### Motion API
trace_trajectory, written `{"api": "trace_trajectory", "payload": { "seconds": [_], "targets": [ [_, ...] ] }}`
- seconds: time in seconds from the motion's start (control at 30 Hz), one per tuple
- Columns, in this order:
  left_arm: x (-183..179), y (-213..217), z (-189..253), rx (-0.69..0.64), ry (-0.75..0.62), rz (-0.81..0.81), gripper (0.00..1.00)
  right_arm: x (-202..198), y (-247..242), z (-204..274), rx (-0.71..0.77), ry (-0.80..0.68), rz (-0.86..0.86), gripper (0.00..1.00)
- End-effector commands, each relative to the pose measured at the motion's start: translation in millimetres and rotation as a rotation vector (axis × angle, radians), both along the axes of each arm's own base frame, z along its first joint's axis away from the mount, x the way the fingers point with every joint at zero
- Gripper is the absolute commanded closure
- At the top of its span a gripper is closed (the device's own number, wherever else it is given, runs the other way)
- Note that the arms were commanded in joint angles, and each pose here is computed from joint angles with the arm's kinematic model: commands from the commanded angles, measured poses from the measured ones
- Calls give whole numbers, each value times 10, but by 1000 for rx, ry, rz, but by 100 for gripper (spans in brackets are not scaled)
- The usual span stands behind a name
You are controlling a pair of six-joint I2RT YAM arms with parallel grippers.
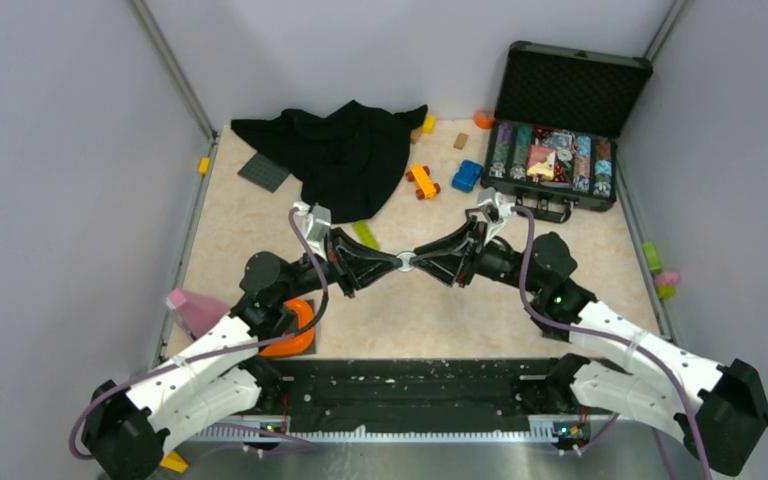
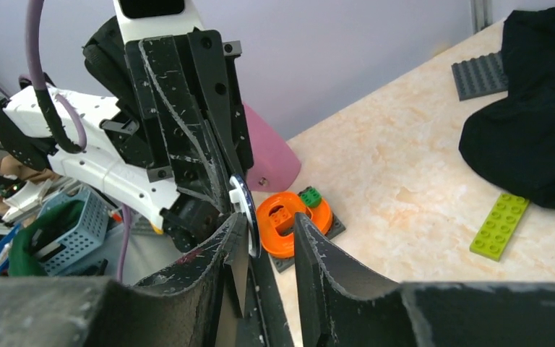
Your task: Remove the brooch from the garment
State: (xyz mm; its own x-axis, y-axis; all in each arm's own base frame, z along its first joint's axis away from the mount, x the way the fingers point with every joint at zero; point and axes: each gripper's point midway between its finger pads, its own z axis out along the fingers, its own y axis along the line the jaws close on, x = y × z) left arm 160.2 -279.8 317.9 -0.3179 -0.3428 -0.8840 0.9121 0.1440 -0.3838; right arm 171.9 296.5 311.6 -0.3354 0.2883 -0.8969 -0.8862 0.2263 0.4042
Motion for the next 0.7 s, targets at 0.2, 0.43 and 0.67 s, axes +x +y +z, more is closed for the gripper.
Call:
{"api": "trace_trajectory", "payload": {
  "seconds": [0.2, 0.43, 0.67],
  "targets": [
    [-85, -15, 199, -29, -55, -53, 100, -49, 32, 212, 39, -37, 43, 100],
    [455, 186, -73, 34, 76, 280, 38, 714, -369, -296, -134, 177, -389, 100],
    [747, 239, -527, 199, 173, 411, 15, 1277, -1798, -1146, -397, 463, -1167, 100]
  ]
}}
